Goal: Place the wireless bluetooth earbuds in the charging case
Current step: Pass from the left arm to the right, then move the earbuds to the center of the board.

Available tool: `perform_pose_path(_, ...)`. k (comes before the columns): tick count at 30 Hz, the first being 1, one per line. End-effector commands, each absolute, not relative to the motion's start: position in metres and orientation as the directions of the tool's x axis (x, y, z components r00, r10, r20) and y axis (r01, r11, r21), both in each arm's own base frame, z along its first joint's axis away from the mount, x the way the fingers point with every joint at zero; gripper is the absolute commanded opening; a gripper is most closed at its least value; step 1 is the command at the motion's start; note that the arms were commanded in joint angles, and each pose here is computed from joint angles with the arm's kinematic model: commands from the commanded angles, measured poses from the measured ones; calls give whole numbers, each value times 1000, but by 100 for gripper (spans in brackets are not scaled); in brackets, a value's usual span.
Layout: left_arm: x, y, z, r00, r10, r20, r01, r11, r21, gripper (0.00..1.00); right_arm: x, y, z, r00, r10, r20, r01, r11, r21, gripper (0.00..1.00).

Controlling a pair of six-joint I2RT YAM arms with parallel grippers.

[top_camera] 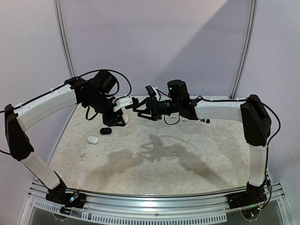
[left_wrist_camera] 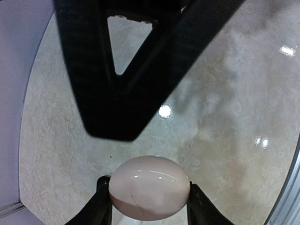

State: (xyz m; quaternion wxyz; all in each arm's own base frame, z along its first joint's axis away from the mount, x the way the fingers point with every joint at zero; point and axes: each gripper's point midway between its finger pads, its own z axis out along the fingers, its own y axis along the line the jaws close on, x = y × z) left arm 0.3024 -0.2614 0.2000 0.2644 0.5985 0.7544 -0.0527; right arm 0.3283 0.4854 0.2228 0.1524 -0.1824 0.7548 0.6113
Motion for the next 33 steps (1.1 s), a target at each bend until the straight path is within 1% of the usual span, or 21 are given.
perform_pose_path(1, 304, -267, 201, -123, 889, -442, 931, 258, 259, 29, 315, 508, 231, -887, -133, -442, -456, 102, 884, 67)
perform_pose_path(8, 307, -268, 200, -133, 886, -444, 927, 269, 260, 29, 312, 523, 209, -901, -169, -399, -421, 126, 898, 66)
perform_pose_path(12, 309, -269, 198, -137, 886, -443, 926, 273, 260, 29, 305, 534, 207, -897, -200, -395, -421, 110, 900, 62)
perform_pose_path(13, 309, -269, 198, -137, 886, -443, 926, 273, 260, 29, 303, 536, 206, -895, -210, -393, -421, 106, 901, 59)
perform_pose_path(15, 311, -269, 197, -140, 886, -441, 924, 277, 264, 29, 301, 539, 202, -893, -222, -391, -420, 102, 902, 50)
perform_pose_path(18, 313, -268, 196, -143, 889, -434, 920, 282, 274, 29, 300, 540, 197, -896, -232, -377, -409, 103, 907, 35)
perform_pose_path(20, 315, -267, 196, -148, 890, -432, 915, 289, 282, 29, 299, 540, 196, -896, -238, -374, -406, 100, 908, 23)
perform_pose_path(21, 316, -266, 196, -152, 890, -430, 913, 293, 283, 32, 298, 540, 196, -896, -242, -372, -404, 97, 910, 20)
perform_pose_path(22, 316, -266, 195, -157, 890, -427, 913, 296, 282, 39, 299, 540, 196, -896, -244, -371, -403, 95, 910, 18)
perform_pose_path(23, 316, -265, 195, -163, 890, -426, 910, 303, 284, 49, 298, 541, 196, -896, -247, -370, -402, 93, 911, 14)
perform_pose_path(24, 317, -264, 195, -169, 889, -425, 907, 309, 285, 62, 299, 540, 196, -897, -245, -369, -401, 96, 911, 11)
perform_pose_path(26, 317, -260, 194, -183, 889, -420, 902, 322, 287, 83, 301, 539, 192, -900, -239, -364, -398, 112, 910, 6)
perform_pose_path(28, 315, -256, 193, -199, 887, -417, 899, 335, 282, 97, 305, 537, 186, -905, -229, -359, -395, 135, 909, 3)
perform_pose_path(29, 315, -252, 192, -208, 885, -415, 897, 342, 279, 99, 309, 535, 184, -907, -221, -359, -394, 142, 908, 3)
perform_pose_path(33, 307, -229, 187, -274, 876, -398, 900, 379, 214, 99, 317, 528, 178, -917, -197, -348, -380, 161, 911, 0)
